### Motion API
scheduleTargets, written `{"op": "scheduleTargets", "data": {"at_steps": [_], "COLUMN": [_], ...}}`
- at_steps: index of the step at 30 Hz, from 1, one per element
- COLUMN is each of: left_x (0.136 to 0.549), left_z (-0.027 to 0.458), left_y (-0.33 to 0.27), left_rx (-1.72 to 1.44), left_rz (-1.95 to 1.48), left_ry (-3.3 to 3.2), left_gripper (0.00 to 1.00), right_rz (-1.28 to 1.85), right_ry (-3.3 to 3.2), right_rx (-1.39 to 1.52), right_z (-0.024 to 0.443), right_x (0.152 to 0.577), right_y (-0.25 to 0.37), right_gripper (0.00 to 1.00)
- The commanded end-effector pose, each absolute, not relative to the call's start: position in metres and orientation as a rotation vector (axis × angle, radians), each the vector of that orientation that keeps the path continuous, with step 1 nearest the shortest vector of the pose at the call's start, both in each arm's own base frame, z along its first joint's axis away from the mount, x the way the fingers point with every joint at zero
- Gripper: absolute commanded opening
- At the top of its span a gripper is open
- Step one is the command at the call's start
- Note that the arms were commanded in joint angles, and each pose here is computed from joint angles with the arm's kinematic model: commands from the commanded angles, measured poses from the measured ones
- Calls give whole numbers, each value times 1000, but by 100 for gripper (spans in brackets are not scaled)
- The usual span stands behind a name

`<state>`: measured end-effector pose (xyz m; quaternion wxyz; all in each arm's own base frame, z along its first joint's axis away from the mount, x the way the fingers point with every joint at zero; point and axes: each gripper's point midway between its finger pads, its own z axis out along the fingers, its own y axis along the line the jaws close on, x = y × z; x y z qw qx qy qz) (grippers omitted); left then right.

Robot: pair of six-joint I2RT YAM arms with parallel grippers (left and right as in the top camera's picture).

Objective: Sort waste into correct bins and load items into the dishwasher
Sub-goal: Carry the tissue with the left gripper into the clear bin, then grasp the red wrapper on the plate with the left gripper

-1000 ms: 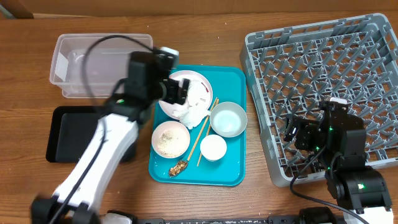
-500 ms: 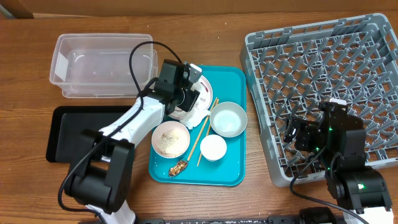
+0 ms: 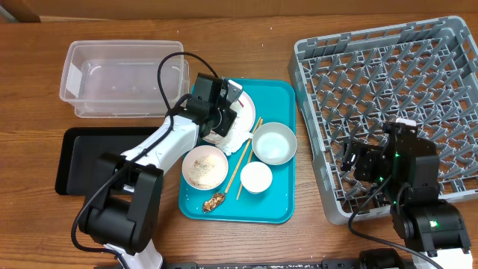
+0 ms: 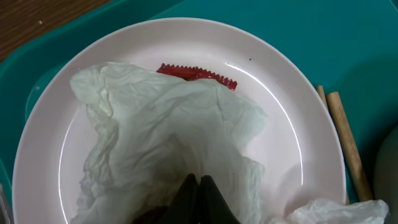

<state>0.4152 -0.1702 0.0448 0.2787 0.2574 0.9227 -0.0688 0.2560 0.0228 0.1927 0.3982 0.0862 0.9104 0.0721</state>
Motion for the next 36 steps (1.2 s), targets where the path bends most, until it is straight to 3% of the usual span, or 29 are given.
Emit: {"op": "scheduleTargets", "data": {"at_steps": [1,10,20,22,27,36], "left_x": [434,453,468,468,468,446], "left_z": [103,198,192,189,187,167], "left_y": [-171,-112,-13,-8,-18,-105], "left_rx": [577,314,73,59,56,266], "left_rz": [-197,-86,72,79,-3,-336], "left_ry": [2370,2208,2240,2248,2253,2330], "left_gripper": [4,4,5,14,58,61], "right_rz": [193,193,193,193,193,192], "right_ry": [2269,2270,2270,2270,2270,2274], "right_rx": [218,218,218,218,217,218], "right_z": [206,206,206,206,206,205], "right_x": [259,259,259,259,259,258], "right_y": [23,23,23,23,23,23], "right_gripper": [100,100,100,100,100,100]}}
